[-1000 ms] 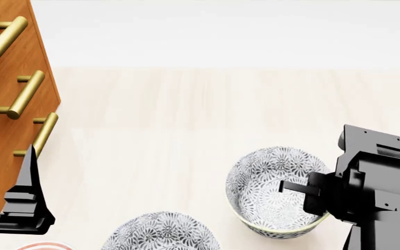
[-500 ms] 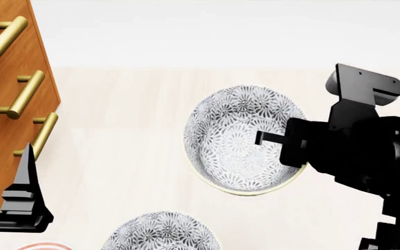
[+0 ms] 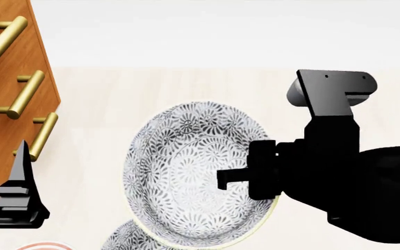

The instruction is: Stack the bowl at the front on the bowl in the middle.

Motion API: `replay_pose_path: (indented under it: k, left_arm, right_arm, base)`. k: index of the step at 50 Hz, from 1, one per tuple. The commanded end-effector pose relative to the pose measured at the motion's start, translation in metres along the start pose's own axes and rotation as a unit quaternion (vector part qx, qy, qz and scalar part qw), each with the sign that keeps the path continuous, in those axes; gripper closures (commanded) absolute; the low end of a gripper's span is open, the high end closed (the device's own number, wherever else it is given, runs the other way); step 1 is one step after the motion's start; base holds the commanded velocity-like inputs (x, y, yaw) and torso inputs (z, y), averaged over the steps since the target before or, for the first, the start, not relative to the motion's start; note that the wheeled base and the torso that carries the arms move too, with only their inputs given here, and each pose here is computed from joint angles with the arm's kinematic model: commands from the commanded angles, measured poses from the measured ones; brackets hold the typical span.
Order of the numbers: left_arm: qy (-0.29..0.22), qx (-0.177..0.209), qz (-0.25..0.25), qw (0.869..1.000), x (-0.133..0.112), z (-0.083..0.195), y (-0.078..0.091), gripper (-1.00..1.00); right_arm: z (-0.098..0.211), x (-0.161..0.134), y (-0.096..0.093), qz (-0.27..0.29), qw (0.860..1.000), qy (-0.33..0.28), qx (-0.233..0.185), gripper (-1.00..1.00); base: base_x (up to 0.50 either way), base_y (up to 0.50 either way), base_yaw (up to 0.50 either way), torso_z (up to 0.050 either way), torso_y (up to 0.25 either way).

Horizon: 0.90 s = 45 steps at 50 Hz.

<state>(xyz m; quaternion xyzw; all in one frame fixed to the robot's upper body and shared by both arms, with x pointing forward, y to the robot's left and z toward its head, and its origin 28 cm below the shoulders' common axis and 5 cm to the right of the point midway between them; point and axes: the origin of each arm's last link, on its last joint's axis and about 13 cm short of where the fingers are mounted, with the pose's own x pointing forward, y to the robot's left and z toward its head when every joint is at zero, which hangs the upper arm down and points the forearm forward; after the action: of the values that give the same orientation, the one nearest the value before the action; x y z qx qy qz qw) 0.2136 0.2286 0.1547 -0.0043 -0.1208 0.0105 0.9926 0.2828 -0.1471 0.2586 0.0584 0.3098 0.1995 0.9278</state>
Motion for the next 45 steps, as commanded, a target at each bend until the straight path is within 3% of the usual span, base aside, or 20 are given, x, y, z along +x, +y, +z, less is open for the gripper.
replay_pose_path:
  k: [1,18,45]
  left_arm:
    - [0.0,-0.001,0.001,1.0,0.001,0.0,0.0,-1.0]
    - [-0.003,-0.002,0.001,1.0,0.001,0.001,0.0,-1.0]
    - [0.001,-0.003,0.0,1.0,-0.002,-0.002,-0.001,-1.0]
  right_arm:
    - [-0.018,-0.012,0.015,0.029,0.998,0.019,-0.049,1.0]
    - [-0.046,0.004,0.03,0.042,0.993,0.053,-0.1,1.0]
    - [-0.042,0.043,0.032,0.046,0.993,0.061,-0.085,1.0]
  base:
    - [0.0,0.0,0.0,0.0,0.0]
    - [0.0,0.0,0.0,0.0,0.0]
    - [0.0,0.0,0.0,0.0,0.0]
